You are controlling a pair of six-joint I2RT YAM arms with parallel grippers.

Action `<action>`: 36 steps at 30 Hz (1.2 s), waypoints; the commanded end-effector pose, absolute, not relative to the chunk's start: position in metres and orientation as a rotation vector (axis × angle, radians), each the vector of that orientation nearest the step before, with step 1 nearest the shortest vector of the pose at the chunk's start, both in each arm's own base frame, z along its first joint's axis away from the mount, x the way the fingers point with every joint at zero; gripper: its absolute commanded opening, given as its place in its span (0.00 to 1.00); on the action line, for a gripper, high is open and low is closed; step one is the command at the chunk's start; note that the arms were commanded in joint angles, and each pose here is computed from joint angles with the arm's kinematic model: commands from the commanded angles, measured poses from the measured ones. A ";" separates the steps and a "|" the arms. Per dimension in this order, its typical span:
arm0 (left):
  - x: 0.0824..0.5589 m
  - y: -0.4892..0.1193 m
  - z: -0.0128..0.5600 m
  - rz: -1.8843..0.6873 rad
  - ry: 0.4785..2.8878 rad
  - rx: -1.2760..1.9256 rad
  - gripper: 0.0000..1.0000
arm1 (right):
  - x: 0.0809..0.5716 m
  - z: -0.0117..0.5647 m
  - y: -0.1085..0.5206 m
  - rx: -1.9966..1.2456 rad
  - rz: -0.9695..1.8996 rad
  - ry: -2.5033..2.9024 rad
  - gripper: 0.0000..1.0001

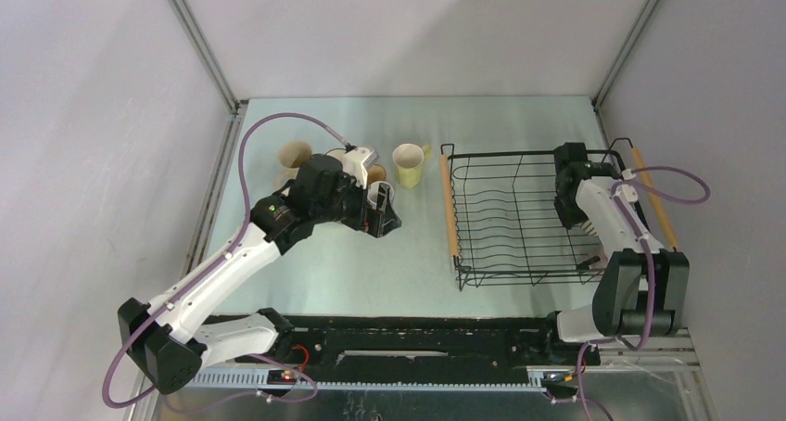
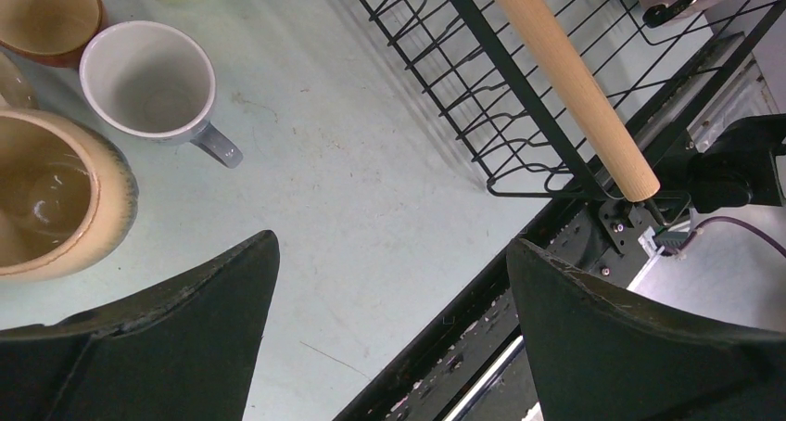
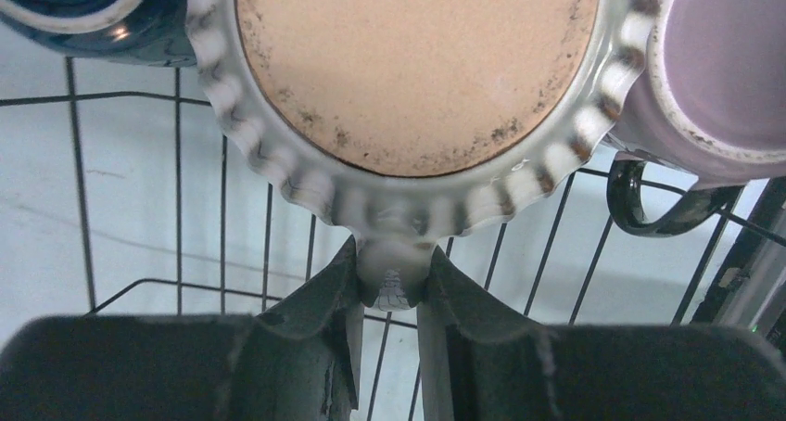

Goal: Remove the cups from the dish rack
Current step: Unload the cup from the dish rack.

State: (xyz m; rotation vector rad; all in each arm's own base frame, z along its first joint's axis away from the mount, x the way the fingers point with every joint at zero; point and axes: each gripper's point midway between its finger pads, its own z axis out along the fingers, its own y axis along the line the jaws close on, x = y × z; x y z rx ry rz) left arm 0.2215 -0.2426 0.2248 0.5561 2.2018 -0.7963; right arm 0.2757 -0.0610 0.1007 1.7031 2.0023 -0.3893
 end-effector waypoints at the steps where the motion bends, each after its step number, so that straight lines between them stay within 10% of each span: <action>1: 0.220 -0.241 0.225 -0.790 2.175 0.557 1.00 | 0.275 0.130 -0.068 1.632 -0.391 1.915 0.00; 36: 0.264 -0.314 0.326 -1.154 2.002 0.369 1.00 | 0.290 0.252 0.044 0.841 0.293 2.073 0.00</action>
